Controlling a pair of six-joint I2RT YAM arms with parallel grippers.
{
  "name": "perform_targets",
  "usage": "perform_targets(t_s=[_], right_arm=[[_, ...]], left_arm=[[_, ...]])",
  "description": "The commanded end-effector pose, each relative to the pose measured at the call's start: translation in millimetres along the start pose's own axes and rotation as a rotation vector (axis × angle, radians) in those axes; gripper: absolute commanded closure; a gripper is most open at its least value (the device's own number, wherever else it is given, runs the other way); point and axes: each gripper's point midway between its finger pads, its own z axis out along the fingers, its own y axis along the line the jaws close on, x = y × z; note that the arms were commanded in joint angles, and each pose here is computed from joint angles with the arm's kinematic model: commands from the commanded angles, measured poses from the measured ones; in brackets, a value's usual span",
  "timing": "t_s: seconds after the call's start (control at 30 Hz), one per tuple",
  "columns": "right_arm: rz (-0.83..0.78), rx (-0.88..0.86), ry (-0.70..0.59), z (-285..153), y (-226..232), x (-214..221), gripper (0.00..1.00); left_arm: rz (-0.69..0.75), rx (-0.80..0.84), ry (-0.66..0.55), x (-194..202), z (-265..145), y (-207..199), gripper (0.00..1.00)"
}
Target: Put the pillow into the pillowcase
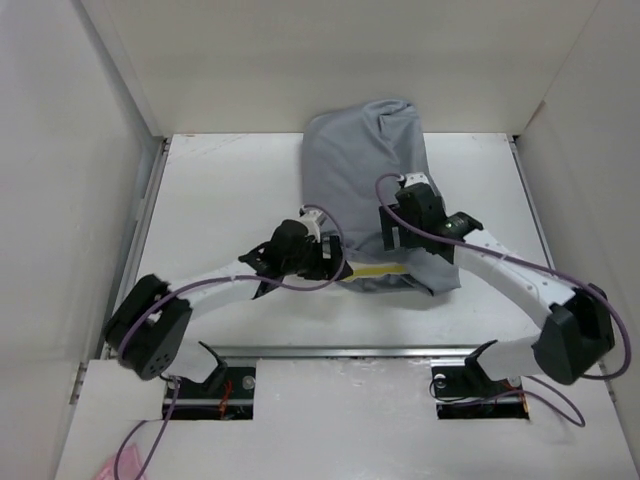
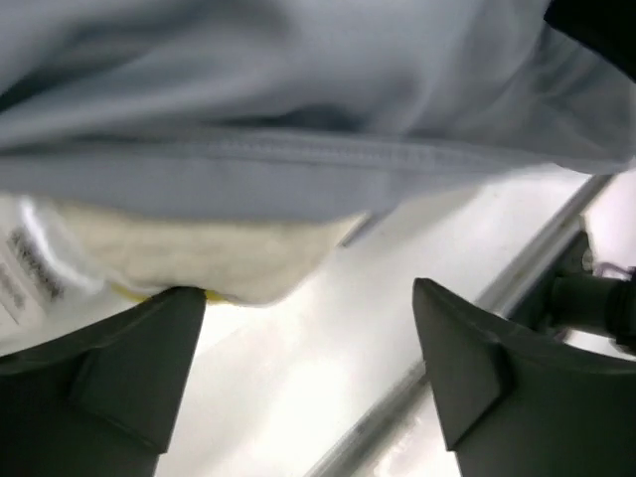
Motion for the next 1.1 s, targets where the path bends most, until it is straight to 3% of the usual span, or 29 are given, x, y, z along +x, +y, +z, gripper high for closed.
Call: perform_targets(t_s=[0.0,0.07,0.2,0.37,0.53,0.73,0.77,0.83,1.03,1.07], right_arm=[[-0.041,-0.106,-0.261,-62.9,32.0,-58.4,0.00],[-0.063,-0.204,-0.250,-80.7,45.7,-50.7,0.00],[-0.194,-0.430,-0.182,-104.2,98.9,-9.4,0.08],[-0.284,-0.660,-0.082,-112.4,172.4,47.3,0.16],[-0.190,-0.623,-0.111,-82.4,204.6,42.3,0.18],[0.013,-0.399,-0.210,-44.0,190.1,20.4,0.19],[0.049,-0.379,-0.214,-38.6,189.0,21.1,0.19],[0.078,-0.318,-0.251,-27.1,181.9,18.6,0.19],[0.102,-0.159,-0.246,19.9,185.8,26.1,0.19],[0.116,-0.146,-0.253,21.2,189.7,19.1,0.19]], left_arm=[[-0.013,-0.090,-0.023,-0.6,-42.2,4.6,0.15],[-0.031,-0.181,-0.091,-9.6,-60.7,18.7,0.00],[-0.079,-0.343,-0.207,-13.9,-93.6,49.2,0.00],[-0.063,-0.361,-0.300,-44.4,-77.8,57.5,0.00],[-0.001,-0.372,-0.270,-64.0,-47.5,62.9,0.05],[0.012,-0.361,-0.271,-83.4,-22.0,65.4,0.30],[0.021,-0.355,-0.263,-82.2,-19.2,65.7,0.40],[0.033,-0.337,-0.267,-84.0,-15.7,63.3,0.48],[0.078,-0.255,-0.215,-81.8,0.2,51.3,0.96],[0.081,-0.235,-0.215,-82.6,1.1,47.5,1.00]])
